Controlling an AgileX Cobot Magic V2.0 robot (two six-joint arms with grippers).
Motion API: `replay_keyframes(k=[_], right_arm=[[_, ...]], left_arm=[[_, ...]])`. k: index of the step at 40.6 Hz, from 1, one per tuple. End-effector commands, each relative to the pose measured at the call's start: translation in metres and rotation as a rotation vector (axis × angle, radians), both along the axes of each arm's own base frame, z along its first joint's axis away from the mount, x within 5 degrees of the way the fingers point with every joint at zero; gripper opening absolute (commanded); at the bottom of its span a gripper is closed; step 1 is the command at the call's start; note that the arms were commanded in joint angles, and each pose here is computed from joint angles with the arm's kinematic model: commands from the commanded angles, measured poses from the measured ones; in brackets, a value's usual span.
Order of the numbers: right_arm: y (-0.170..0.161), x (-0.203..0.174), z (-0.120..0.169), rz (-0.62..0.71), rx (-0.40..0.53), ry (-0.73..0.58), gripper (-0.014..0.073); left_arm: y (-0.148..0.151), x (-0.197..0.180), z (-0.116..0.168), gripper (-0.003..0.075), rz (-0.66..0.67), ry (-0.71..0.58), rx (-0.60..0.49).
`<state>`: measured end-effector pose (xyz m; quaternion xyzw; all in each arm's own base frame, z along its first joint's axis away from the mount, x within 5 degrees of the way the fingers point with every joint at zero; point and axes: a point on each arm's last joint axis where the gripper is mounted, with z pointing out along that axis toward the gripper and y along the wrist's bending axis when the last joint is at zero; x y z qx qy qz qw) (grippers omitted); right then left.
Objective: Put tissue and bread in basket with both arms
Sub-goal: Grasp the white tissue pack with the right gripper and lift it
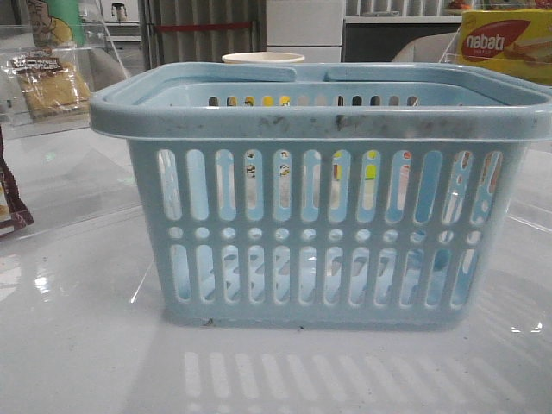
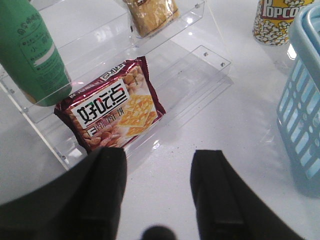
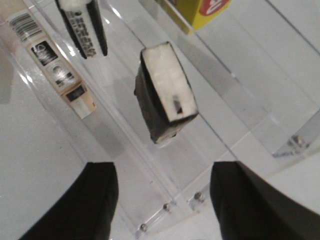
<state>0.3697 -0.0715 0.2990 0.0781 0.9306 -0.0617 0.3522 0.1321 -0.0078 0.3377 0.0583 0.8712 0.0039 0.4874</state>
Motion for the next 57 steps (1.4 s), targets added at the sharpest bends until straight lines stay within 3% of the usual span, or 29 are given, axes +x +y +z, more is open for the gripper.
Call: replay_keyframes(k=[1, 16, 20, 25, 31, 42, 57], right_arm=[[-0.006, 0.009, 0.027, 0.01, -0.064, -0.138, 0.0517], [-0.009, 0.031, 0.006, 0.023, -0.068, -0.179, 0.051], [-0.009, 0.033, 0.004, 0.025, -0.069, -0.183, 0.0424], [-0.009, 0.034, 0.004, 0.025, -0.069, -0.184, 0.024], [-0.009, 0.032, 0.009, 0.022, -0.066, -0.188, 0.0141], [0.0, 0.01, 0.047, 0.014, -0.038, -0.246, 0.0138], [0.033, -0.066, 0.123, 0.029, 0.131, -0.328, 0.0138]], left_arm=[[-0.001, 0.003, 0.017, 0.0335, -0.002, -0.111, -0.02], [-0.001, 0.003, 0.017, 0.0237, -0.002, -0.111, -0.02], [-0.001, 0.003, 0.017, 0.0217, -0.002, -0.111, -0.02], [-0.001, 0.003, 0.017, 0.0192, -0.002, -0.111, -0.02], [-0.001, 0.003, 0.017, 0.0164, -0.002, -0.111, -0.02], [-0.001, 0.003, 0.017, 0.0109, -0.002, -0.111, -0.02], [-0.001, 0.003, 0.017, 0.0092, -0.002, -0.111, -0.02]])
